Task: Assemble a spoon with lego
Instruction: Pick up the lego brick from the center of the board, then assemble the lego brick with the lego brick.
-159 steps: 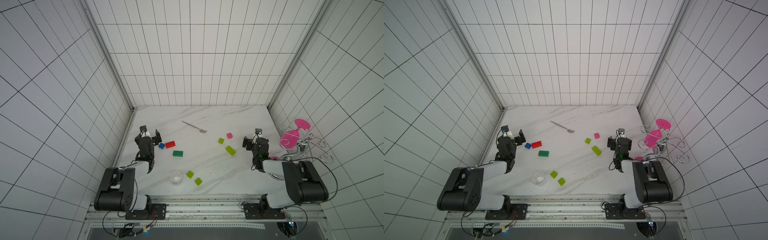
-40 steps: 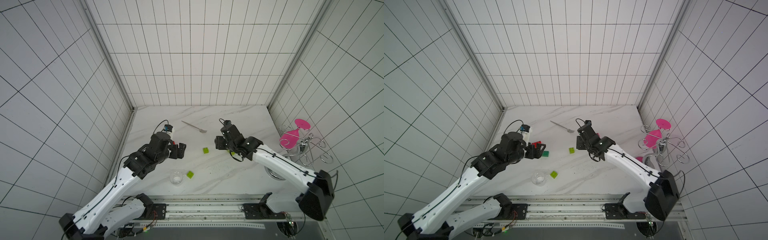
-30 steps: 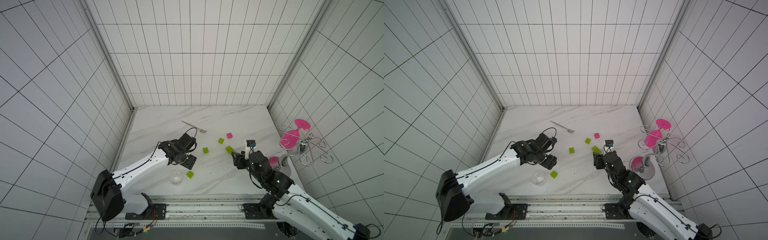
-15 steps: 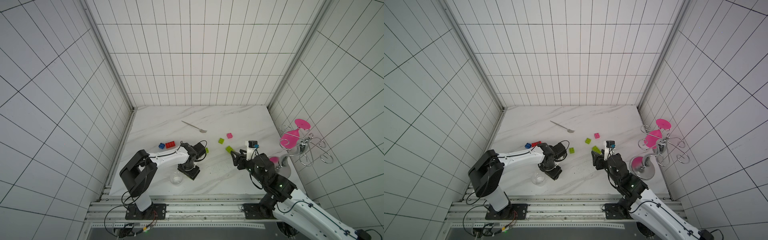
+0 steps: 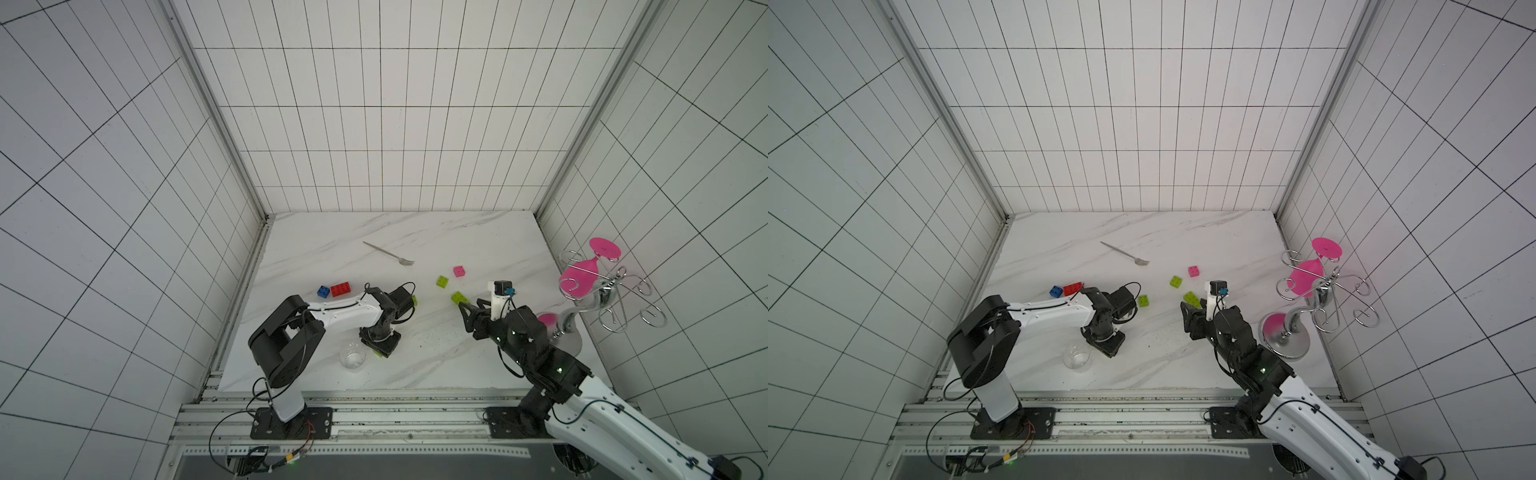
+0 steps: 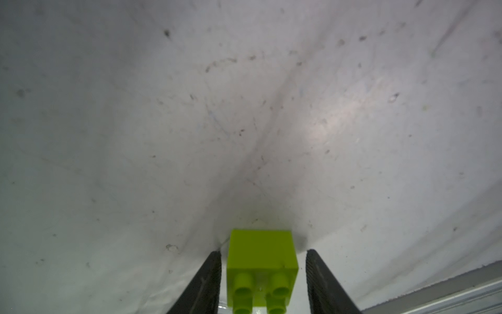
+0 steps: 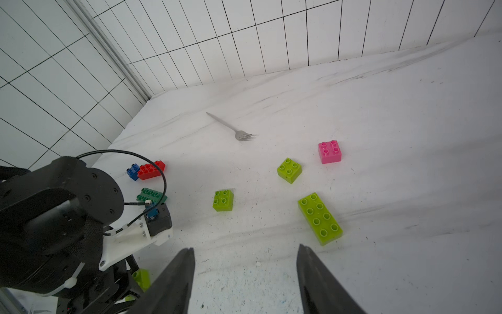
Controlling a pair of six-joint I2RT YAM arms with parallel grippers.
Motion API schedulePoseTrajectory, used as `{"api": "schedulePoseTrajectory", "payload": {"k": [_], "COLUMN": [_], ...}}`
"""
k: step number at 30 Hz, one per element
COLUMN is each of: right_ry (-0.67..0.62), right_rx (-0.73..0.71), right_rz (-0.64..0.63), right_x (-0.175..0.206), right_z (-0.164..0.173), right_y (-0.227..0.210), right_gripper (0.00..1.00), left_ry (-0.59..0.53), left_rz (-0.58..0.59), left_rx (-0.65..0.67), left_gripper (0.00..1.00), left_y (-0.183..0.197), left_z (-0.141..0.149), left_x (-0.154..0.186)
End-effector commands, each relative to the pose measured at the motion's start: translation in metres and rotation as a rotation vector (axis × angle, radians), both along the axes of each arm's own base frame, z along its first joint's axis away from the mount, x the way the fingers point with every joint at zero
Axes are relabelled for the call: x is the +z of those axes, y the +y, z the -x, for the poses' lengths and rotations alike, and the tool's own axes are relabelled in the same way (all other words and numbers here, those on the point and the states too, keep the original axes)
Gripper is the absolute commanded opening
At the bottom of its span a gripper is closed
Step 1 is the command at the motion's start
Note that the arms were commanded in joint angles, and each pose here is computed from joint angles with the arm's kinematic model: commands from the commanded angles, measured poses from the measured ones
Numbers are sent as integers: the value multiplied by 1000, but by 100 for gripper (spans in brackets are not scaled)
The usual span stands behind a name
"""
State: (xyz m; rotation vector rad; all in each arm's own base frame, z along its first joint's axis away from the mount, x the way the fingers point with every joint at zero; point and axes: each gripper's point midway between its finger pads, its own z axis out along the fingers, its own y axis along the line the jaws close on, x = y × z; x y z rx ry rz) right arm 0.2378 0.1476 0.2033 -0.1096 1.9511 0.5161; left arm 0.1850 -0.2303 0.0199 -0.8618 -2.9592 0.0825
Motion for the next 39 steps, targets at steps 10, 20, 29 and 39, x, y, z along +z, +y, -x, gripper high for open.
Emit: {"api": "schedulePoseTrajectory", "payload": {"k": [10,20,29,39], "right_ry": [-10,-42,-142,-145], "right_rx": [5,-41,-121,-115], "right_rz": [0,-14,-74,-79], "right_x": [-1,9,28,28], "right_z": [0,4,16,17], "right_y": [0,-14,-41,-41], "right_gripper": [63,63,63,64], "left_ry": [-51,-286,-260,-174], "left_rz": [19,49,-16,36], "left_rx": [-26,-345,-557,-674], "left_gripper": [14,12,12,13], "left_y": [-11,-67,-92,-110], "left_z": [-14,-93,-145,-145], "left_x": [13,78,53,43]}}
